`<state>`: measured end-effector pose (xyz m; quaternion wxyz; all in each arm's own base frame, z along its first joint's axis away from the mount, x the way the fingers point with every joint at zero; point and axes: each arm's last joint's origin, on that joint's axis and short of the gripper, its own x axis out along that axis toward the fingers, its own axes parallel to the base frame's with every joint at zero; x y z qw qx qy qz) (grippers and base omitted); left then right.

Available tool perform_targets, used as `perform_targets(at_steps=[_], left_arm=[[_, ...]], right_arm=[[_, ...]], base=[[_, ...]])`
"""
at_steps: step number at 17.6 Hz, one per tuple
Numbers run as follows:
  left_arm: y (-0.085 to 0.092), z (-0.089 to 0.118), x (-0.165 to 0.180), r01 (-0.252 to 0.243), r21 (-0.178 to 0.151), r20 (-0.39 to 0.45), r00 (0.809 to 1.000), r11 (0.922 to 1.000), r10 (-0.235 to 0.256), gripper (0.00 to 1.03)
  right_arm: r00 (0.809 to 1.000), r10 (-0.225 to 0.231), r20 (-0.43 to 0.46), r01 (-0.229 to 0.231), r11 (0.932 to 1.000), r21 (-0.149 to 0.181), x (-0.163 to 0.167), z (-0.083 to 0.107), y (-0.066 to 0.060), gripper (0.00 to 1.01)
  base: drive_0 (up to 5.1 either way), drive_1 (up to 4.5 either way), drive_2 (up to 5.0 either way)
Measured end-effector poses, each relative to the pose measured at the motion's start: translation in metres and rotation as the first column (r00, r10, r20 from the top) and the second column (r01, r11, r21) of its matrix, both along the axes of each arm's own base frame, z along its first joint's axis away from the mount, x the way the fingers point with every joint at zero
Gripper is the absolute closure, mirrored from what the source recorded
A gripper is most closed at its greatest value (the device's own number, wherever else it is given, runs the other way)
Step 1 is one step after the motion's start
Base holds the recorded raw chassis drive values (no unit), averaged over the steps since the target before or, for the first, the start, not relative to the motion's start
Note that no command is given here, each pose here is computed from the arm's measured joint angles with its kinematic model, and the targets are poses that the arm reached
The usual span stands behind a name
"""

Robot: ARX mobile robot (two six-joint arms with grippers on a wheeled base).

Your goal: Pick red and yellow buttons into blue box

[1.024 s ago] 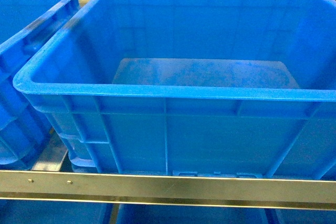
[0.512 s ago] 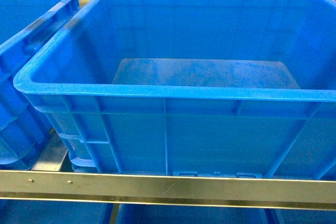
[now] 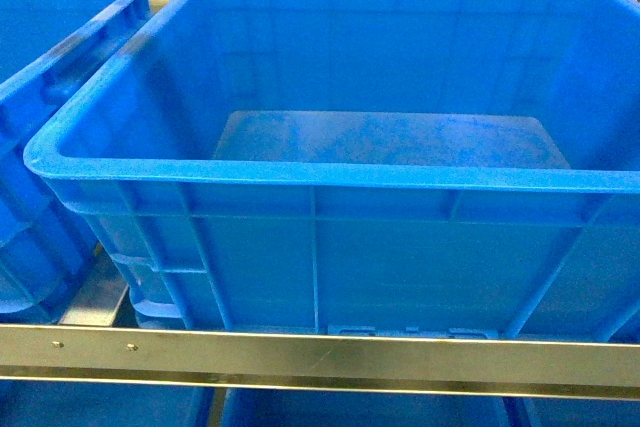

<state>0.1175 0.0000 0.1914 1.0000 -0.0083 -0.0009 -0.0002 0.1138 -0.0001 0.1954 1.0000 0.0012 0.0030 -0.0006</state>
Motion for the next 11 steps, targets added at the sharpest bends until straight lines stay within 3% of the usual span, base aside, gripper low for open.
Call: perform_targets(at_steps=[9, 11], left_arm=[[0.000, -0.014, -0.008, 0.000, 0.001, 0.000, 1.000, 1.0000, 0.000, 1.01], [0.000, -0.020, -0.011, 0.000, 0.002, 0.002, 1.000, 1.0000, 0.000, 1.01]], right_arm=[[1.000, 0.001, -0.027, -0.001, 1.0000, 0.000, -0.014, -0.022, 0.000, 0.99], [1.000, 0.001, 0.012, -0.001, 1.0000, 0.000, -0.016, -0.020, 0.000, 0.99]], base=[[0.0, 0.00, 0.0], [0.0, 0.00, 0.0]])
